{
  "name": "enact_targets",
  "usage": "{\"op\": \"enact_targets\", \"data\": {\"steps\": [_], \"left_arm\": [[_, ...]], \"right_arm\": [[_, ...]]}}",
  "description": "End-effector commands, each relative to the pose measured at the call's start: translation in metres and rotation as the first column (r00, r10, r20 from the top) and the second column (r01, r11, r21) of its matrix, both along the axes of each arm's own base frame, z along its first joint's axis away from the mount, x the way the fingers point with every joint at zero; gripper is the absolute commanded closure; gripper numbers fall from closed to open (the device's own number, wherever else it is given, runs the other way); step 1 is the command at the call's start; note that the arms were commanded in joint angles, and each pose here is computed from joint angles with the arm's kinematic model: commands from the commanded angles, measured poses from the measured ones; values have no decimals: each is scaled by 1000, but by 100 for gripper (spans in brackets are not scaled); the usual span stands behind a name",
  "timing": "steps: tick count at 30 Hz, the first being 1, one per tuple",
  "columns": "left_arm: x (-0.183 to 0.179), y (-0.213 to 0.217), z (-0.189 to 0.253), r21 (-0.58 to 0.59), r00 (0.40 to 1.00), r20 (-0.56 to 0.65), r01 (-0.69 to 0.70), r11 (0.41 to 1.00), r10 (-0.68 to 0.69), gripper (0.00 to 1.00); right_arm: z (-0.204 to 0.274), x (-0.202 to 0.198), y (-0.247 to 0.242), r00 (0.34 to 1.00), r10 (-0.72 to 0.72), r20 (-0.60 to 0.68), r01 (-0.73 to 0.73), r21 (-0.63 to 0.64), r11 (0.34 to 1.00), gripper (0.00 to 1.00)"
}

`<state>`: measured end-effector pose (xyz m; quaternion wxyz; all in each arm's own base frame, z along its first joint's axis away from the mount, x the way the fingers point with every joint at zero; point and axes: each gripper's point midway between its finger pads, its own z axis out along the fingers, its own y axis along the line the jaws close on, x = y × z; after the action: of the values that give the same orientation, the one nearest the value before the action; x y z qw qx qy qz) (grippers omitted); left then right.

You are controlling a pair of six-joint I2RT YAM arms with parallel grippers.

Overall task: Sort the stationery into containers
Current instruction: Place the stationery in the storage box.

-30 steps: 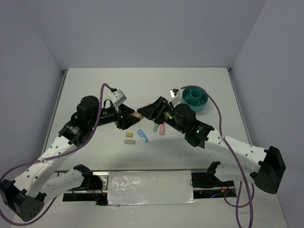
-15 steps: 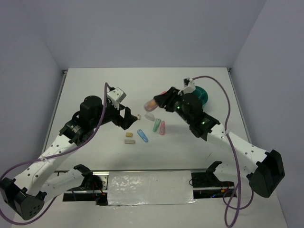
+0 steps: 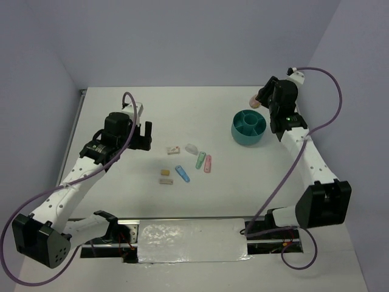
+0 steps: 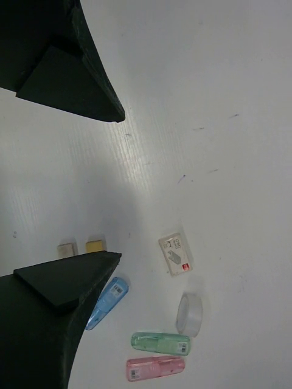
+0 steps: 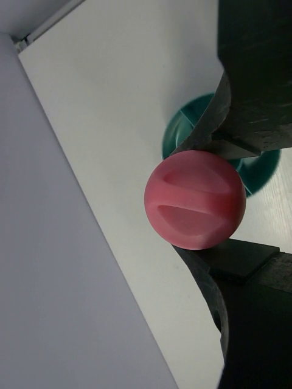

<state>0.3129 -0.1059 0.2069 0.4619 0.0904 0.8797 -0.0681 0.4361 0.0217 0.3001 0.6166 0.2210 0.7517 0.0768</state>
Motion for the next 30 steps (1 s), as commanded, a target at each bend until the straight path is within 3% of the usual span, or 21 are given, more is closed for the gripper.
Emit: {"op": "enact_targets", "data": {"steps": [1,11,26,29,30], "left_arm": [[5,9,24,-24,996,69,-53,998,55,1],[11,14,19,-55,998,37,-53,997,55,1],[10,10,13,-60,999,22,-32,998,33,1],[9,9,12,-58,999,19,-26,998,27,1],[9,9,12,-59,999,19,-25,998,26,1]], "right_arm": [[-13,19,-17,998,11,-60,-13,-36,999,100],[-61,21,-4,985,130,-111,-129,21,991,100],[-87,19,-14,979,85,-184,-92,-29,995,98],[-90,21,-11,976,90,-196,-100,-39,994,86],[-90,22,-10,976,95,-198,-105,-40,994,63]]}}
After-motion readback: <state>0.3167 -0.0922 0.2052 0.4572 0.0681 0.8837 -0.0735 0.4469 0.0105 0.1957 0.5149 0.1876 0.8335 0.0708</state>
